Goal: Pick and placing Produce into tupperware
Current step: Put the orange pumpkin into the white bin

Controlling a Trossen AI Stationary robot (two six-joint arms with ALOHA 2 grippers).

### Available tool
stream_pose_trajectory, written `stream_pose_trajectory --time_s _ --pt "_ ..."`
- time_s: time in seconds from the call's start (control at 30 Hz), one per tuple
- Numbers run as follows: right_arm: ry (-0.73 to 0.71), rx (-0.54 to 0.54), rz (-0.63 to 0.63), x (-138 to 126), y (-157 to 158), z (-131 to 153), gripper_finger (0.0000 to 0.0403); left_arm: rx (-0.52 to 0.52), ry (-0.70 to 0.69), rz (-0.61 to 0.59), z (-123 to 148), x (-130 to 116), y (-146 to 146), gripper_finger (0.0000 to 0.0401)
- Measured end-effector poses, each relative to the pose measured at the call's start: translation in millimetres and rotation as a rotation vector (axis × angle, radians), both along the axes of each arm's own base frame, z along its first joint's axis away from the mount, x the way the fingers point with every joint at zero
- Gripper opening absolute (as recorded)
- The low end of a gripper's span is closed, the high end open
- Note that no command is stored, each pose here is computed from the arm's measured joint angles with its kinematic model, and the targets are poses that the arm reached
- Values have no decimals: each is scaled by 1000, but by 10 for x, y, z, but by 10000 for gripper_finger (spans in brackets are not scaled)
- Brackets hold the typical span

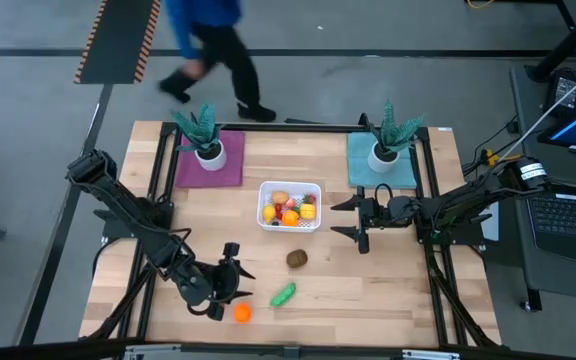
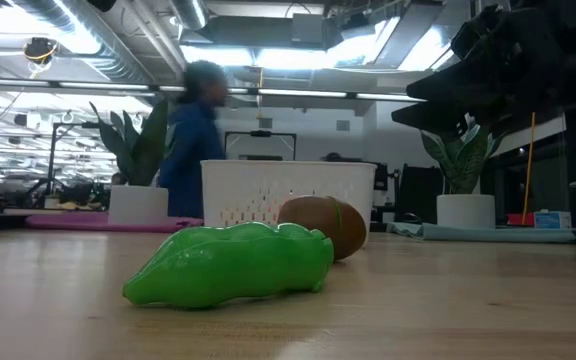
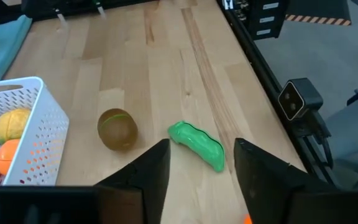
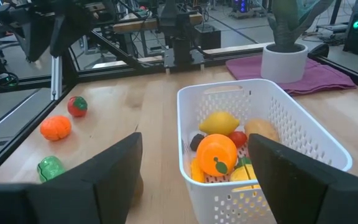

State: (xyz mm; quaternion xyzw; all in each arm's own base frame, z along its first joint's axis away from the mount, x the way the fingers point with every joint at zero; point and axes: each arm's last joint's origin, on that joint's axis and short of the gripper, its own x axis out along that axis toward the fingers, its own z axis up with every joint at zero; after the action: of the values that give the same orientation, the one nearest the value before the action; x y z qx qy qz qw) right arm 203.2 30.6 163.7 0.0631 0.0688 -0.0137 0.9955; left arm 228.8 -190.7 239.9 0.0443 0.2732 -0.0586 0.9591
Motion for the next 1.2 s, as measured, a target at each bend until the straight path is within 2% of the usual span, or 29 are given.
stream_pose_trajectory --time_s 0.4,0.53,0.73,0.93,1.07,1.2 --pt "0 3 0 0 0 0 294 -21 2 16 0 1 2 304" --pt "0 4 0 0 0 0 294 -9 0 12 -1 1 2 335" --pt "0 4 1 0 0 0 294 -38 12 17 -6 -2 0 346" --pt "0 4 1 0 0 0 294 -61 185 62 74 -103 -20 346" --pt "0 4 1 0 0 0 294 -89 212 79 150 -162 -76 346" --pt "0 4 1 0 0 0 294 -122 244 112 90 -182 -123 346"
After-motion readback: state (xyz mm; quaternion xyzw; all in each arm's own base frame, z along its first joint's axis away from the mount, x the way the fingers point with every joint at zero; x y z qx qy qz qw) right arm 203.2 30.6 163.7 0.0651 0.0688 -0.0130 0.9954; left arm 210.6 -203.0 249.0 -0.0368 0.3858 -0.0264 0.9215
